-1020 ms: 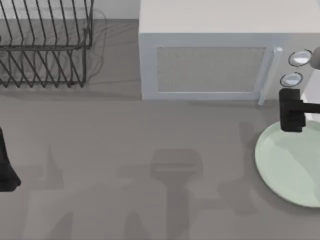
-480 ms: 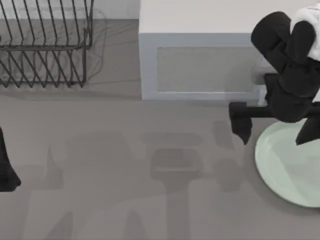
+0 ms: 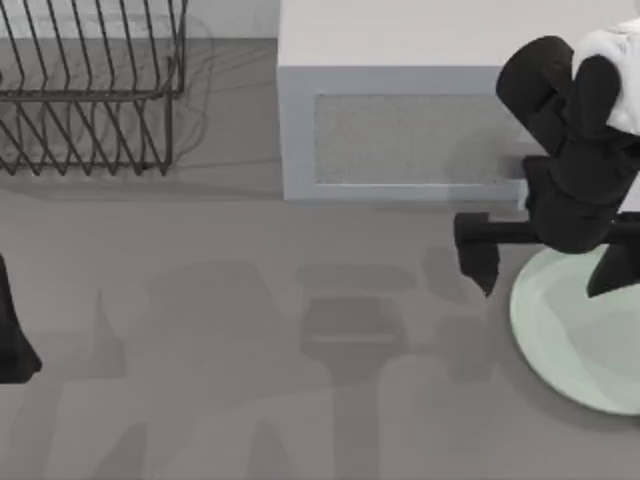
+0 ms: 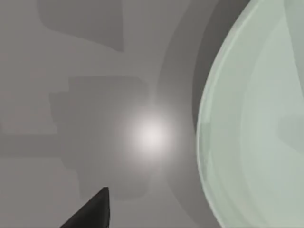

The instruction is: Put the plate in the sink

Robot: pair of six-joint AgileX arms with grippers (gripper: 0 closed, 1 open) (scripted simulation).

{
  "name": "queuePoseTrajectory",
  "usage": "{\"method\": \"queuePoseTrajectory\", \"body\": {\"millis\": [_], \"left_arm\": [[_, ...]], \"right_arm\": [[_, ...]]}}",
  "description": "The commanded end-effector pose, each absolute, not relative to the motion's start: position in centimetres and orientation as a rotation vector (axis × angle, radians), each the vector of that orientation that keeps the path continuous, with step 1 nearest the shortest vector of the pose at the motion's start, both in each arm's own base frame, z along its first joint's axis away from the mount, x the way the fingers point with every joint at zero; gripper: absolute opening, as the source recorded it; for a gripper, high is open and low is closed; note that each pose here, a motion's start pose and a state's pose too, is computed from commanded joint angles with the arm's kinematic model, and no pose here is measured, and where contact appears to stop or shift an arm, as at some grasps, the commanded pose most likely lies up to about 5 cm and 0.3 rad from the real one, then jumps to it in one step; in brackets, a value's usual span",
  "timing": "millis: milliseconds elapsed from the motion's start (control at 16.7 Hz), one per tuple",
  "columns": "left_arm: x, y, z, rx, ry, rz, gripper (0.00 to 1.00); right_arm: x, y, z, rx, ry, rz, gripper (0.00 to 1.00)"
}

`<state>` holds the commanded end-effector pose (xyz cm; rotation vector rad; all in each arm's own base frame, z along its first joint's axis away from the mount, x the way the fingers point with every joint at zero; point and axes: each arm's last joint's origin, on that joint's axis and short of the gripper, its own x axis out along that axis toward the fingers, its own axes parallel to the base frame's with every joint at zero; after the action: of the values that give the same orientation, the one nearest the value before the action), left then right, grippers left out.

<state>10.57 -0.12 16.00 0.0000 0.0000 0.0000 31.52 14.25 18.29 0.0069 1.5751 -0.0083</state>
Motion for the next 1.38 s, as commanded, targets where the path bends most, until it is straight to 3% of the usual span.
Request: {"method": "queuePoseTrajectory", "body": {"millis": [480,780,1380], "left_arm": [[10.6,-0.1,16.0,0.0,0.0,0.0,1.0],[10.6,-0.1,16.0,0.0,0.0,0.0,1.0],[10.6,-0.1,16.0,0.0,0.0,0.0,1.0]], "right_arm": [[31.5,14.4,10.0,0.006,1.57,-0.004,1.0],[31.5,14.3,9.3,0.008,1.571,-0.008,1.0],[31.5,14.3,9.3,0.008,1.571,-0.008,0.25]]}}
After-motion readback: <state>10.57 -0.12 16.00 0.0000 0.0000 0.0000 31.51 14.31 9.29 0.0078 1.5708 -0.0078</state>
